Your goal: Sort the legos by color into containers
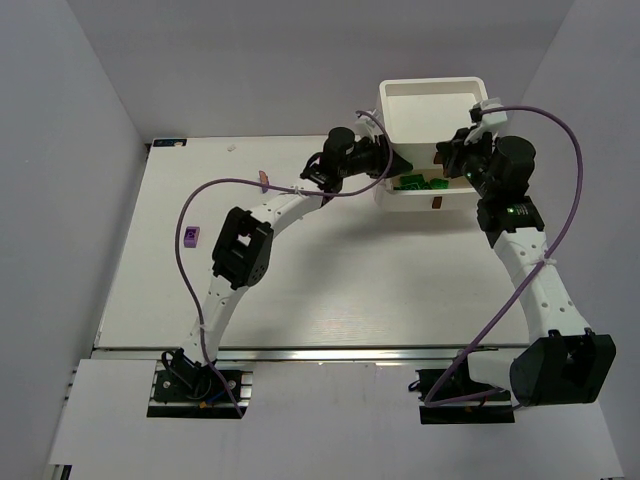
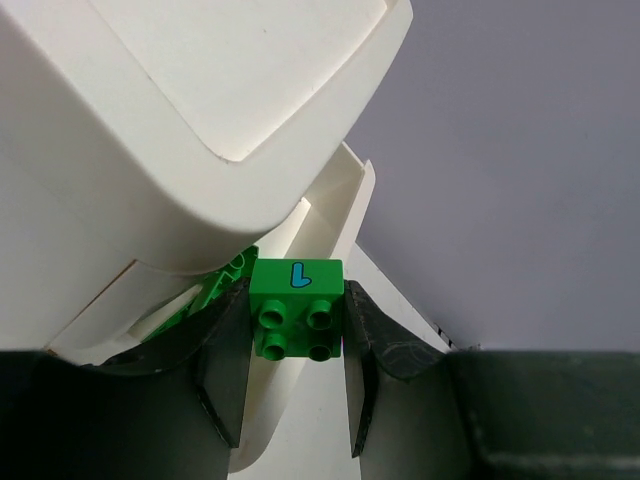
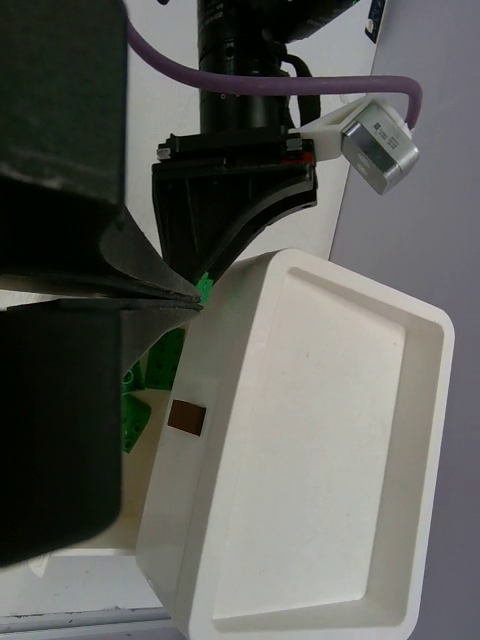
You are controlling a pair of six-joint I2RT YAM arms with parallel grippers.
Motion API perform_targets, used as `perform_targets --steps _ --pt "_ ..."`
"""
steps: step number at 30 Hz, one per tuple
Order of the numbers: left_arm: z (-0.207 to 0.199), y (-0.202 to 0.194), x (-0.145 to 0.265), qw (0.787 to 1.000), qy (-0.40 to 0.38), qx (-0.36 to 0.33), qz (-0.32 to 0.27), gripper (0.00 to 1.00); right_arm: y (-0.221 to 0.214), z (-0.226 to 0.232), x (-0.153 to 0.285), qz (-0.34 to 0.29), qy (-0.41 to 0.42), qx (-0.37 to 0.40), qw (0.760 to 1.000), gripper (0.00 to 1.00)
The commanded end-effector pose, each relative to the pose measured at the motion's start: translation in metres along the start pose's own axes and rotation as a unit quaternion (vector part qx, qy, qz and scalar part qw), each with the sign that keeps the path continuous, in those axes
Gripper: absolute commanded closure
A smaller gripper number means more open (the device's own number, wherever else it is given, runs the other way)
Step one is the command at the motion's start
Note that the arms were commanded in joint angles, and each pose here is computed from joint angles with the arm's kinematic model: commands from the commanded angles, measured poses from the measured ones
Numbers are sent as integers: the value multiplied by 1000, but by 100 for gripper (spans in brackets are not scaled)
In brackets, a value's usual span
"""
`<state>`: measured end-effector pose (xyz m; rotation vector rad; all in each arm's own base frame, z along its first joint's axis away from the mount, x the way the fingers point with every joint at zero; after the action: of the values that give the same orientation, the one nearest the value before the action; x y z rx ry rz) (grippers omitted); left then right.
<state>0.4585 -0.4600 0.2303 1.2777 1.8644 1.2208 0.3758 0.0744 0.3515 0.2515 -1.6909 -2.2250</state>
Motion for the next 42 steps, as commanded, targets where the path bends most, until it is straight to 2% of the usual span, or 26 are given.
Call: perform_targets --steps 1,2,3,8,12,17,19,21,22,23,24,25,26,27,28,29,31,32,33,35,36,38,40,42 --pt "-8 16 -5 1000 11 -6 -15 80 18 4 6 -39 6 0 999 100" --pt "-5 14 -6 1000 18 -5 -14 77 18 3 6 -40 6 0 999 100" --pt "-4 16 -7 1000 23 -5 -15 67 18 2 7 -40 6 -1 999 100" --pt "-1 16 -11 999 26 -2 -17 45 16 2 9 -39 9 -4 999 100" --pt "-2 20 -12 999 26 -1 -23 38 15 4 10 -36 16 -1 999 100" --pt "-13 35 -10 999 8 -3 -42 37 9 14 16 -16 62 28 998 100" --pt "-23 48 -7 998 -6 -3 -56 41 4 21 19 -2 96 39 995 99" --pt "-34 62 -2 998 -19 -11 -67 56 1 30 25 13 148 81 986 100" --pt "-48 82 7 996 -27 -21 -81 64 -3 32 28 21 163 96 982 100" --pt "-50 80 13 997 -22 -19 -76 83 -8 31 31 31 171 112 978 100" --pt "-48 86 22 996 -14 -24 -81 92 -21 31 35 46 198 151 967 100" --pt "-67 110 40 994 -14 -34 -99 98 -28 30 38 55 212 176 960 100" --pt "-54 95 51 996 12 -23 -80 100 -36 27 40 67 225 196 952 100" --pt "-45 100 67 996 35 -31 -79 100 -53 29 46 93 252 201 942 100" --pt "-43 100 81 995 48 -39 -74 100 -61 25 47 95 269 257 924 100" --pt "-52 102 107 994 62 -57 -70 100 -79 21 50 130 279 255 917 100" --pt "-43 95 138 991 107 -59 -47 86 -92 11 46 153 285 297 898 100" --pt "-48 90 159 987 138 -70 -42 74 -106 -2 38 184 273 297 896 100" --pt "-43 82 176 984 163 -64 -25 55 -117 -9 37 212 270 292 893 100" --pt "-46 85 212 972 218 -75 -32 38 -129 -30 18 252 247 299 887 100" --pt "-35 59 227 967 249 -59 -7 25 -132 -35 14 267 242 293 885 100" --pt "-40 61 256 955 289 -60 -26 19 -136 -47 -4 289 239 299 877 100" --pt "-33 38 273 947 317 -46 -11 15 -139 -52 -13 298 237 307 872 100" --pt "-35 32 292 939 342 -38 -15 14 -145 -62 -26 308 230 322 865 100"
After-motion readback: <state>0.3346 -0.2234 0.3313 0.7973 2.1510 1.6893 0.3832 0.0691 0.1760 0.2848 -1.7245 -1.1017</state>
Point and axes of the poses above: each gripper's point midway between its finger pads, its own x axis back along the fingers, its own z axis along the line the jaws close on, y = z × x, the point moved 4 cm from there along x, back along the fingers, and after that the axes turned 15 degrees about -x, right-handed, at the moved point
